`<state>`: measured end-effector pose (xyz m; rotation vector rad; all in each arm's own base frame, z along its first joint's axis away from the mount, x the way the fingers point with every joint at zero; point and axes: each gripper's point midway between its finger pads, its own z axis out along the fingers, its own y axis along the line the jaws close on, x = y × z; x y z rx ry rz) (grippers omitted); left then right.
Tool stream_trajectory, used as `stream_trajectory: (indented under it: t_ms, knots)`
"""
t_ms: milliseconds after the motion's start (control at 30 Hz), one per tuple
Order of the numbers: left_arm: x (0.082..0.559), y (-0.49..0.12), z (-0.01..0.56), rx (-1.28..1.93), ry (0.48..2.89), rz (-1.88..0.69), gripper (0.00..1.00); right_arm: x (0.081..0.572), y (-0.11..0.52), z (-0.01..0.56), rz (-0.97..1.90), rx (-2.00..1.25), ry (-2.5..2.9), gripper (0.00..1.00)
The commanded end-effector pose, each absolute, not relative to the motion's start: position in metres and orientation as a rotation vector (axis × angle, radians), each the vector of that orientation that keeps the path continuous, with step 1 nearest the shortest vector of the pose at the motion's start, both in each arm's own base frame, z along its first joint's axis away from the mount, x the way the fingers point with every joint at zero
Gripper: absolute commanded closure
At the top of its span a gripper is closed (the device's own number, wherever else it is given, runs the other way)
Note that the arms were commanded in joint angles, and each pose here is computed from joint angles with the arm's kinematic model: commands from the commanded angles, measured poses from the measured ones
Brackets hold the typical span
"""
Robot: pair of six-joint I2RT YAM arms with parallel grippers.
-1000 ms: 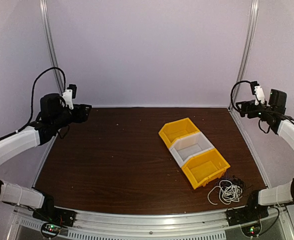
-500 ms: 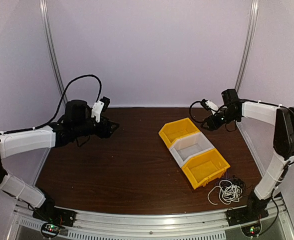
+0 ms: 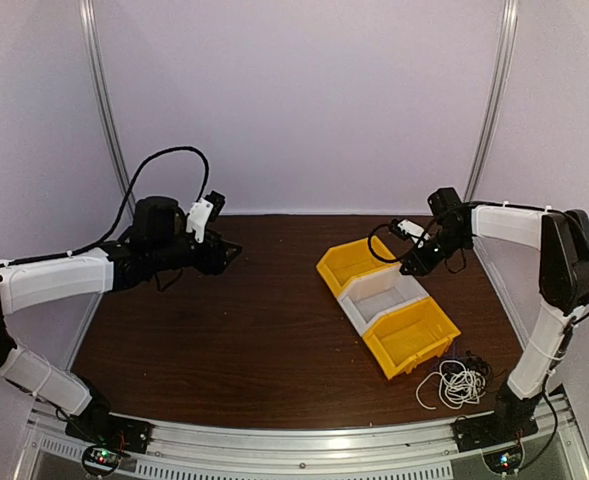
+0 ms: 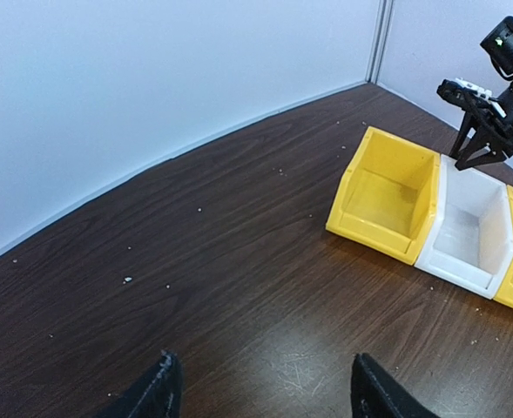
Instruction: Untangle the cables
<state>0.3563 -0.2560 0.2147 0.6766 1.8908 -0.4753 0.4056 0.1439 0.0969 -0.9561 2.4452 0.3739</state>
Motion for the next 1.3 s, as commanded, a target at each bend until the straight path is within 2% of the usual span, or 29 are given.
stream_trajectory:
  t_ms: [0,133,400,533,600,700,800,1067,1267]
  knots:
    - [0.362,-0.261,0.231,0.677,1.848,-0.475,0.32,0.399,0.153,0.085,0.337,-1.014,2.477,0.81]
    - [0.358,-0.263,0.24,0.68,1.833,-0.498,0.32,0.407,0.17,0.085,0.329,-1.049,2.47,0.86]
    - [0.342,-0.273,0.248,0.782,1.756,-0.545,0.32,0.422,0.232,0.072,0.335,-1.242,2.426,0.9]
    - [0.327,-0.284,0.243,0.888,1.706,-0.602,0.32,0.43,0.268,0.106,0.464,-1.289,2.351,0.91]
    - [0.319,-0.288,0.237,0.943,1.676,-0.584,0.32,0.433,0.271,0.137,0.479,-1.281,2.291,0.86]
    - [0.312,-0.295,0.232,0.973,1.669,-0.552,0.32,0.428,0.255,0.182,0.432,-1.235,2.204,0.62]
    - [0.313,-0.308,0.226,0.965,1.727,-0.507,0.32,0.411,0.221,0.21,0.379,-1.169,2.16,0.5]
    - [0.335,-0.369,0.202,0.761,1.929,-0.574,0.35,0.36,0.122,0.226,0.337,-0.773,2.017,0.42]
    - [0.347,-0.427,0.168,0.739,2.017,-0.552,0.27,0.354,0.083,0.227,0.299,-0.58,1.953,0.39]
